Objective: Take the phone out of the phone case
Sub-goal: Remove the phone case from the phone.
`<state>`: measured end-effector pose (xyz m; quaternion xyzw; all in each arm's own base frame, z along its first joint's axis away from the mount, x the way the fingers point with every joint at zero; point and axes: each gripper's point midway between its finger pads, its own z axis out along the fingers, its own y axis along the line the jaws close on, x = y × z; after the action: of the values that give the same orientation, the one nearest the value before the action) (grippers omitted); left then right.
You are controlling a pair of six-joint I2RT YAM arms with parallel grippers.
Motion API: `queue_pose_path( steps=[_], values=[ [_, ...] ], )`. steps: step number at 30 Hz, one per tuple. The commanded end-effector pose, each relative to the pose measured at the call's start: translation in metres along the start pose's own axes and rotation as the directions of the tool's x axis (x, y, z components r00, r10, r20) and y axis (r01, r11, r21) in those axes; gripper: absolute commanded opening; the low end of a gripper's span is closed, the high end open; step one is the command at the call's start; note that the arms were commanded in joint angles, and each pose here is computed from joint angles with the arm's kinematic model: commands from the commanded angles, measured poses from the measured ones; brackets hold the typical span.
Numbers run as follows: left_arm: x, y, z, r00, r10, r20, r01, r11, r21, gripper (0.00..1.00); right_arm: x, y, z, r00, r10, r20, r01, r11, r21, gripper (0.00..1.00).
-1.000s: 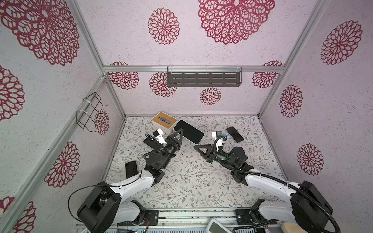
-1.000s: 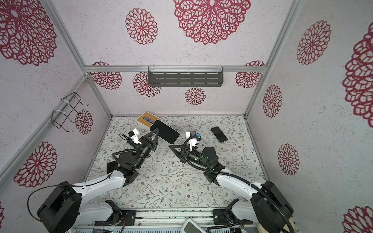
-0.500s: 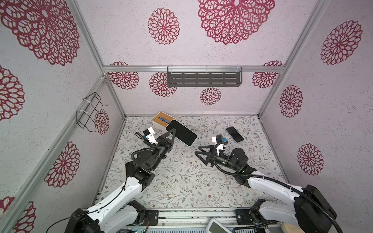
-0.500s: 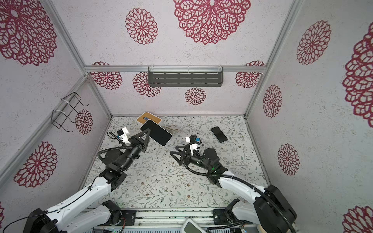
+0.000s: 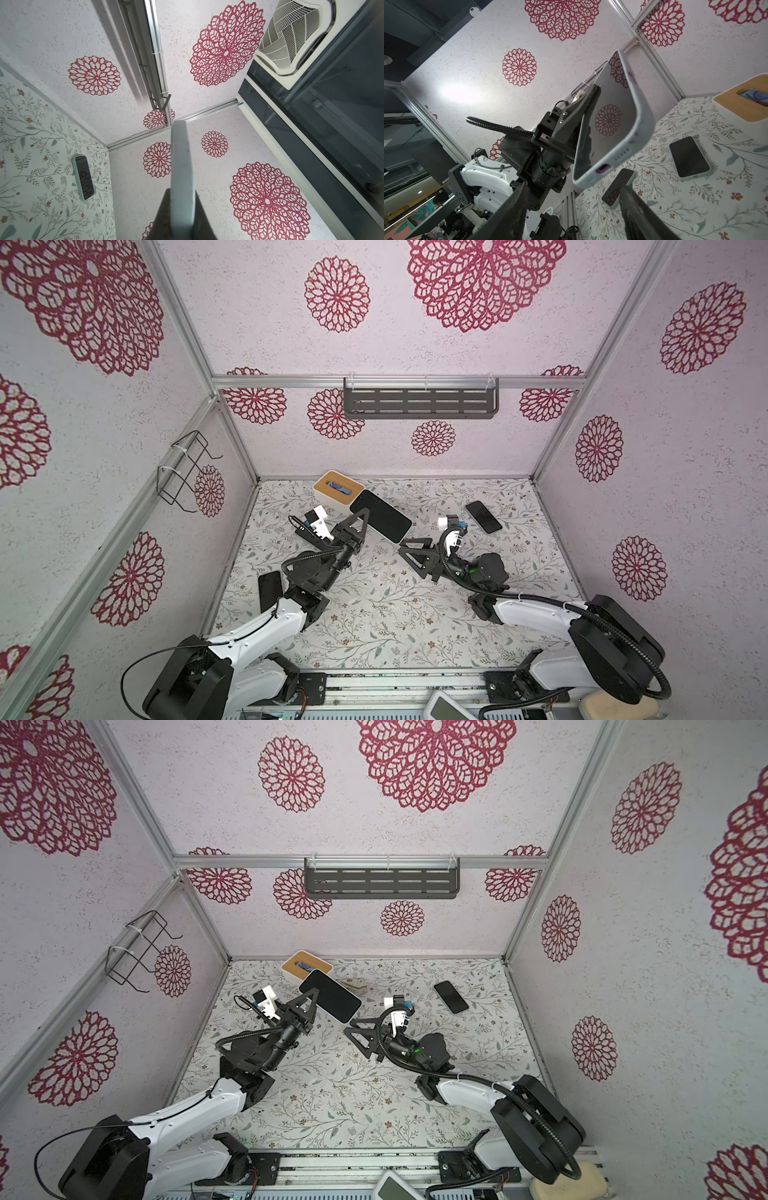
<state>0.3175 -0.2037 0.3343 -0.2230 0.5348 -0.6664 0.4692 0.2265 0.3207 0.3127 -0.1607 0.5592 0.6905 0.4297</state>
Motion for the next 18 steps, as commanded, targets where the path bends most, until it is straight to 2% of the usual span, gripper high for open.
queue_pose_path(
  steps=[1, 6, 12, 16, 18],
  values=[
    [-0.007, -0.037, -0.002, 0.999, -0.004, 0.037, -0.002, 0.989, 0.145, 0.00, -0.018, 0.018, 0.007, 0.998, -0.004, 0.062, 0.008, 0.997, -0.077, 0.70],
    [-0.004, -0.034, 0.000, 0.999, -0.007, 0.033, 0.002, 0.990, 0.142, 0.00, -0.021, 0.019, 0.011, 0.997, 0.008, 0.070, -0.001, 0.996, -0.094, 0.67],
    [-0.002, -0.031, 0.001, 0.999, -0.010, 0.033, 0.005, 0.990, 0.140, 0.00, -0.023, 0.019, 0.013, 0.997, 0.016, 0.072, -0.009, 0.995, -0.096, 0.56],
    [-0.002, -0.028, 0.000, 0.999, -0.012, 0.037, 0.007, 0.990, 0.138, 0.00, -0.023, 0.020, 0.014, 0.997, 0.022, 0.071, -0.015, 0.995, -0.101, 0.43],
    [-0.002, -0.026, 0.000, 0.999, -0.016, 0.039, 0.010, 0.991, 0.134, 0.00, -0.023, 0.020, 0.014, 0.997, 0.023, 0.071, -0.015, 0.994, -0.107, 0.33]
  ],
)
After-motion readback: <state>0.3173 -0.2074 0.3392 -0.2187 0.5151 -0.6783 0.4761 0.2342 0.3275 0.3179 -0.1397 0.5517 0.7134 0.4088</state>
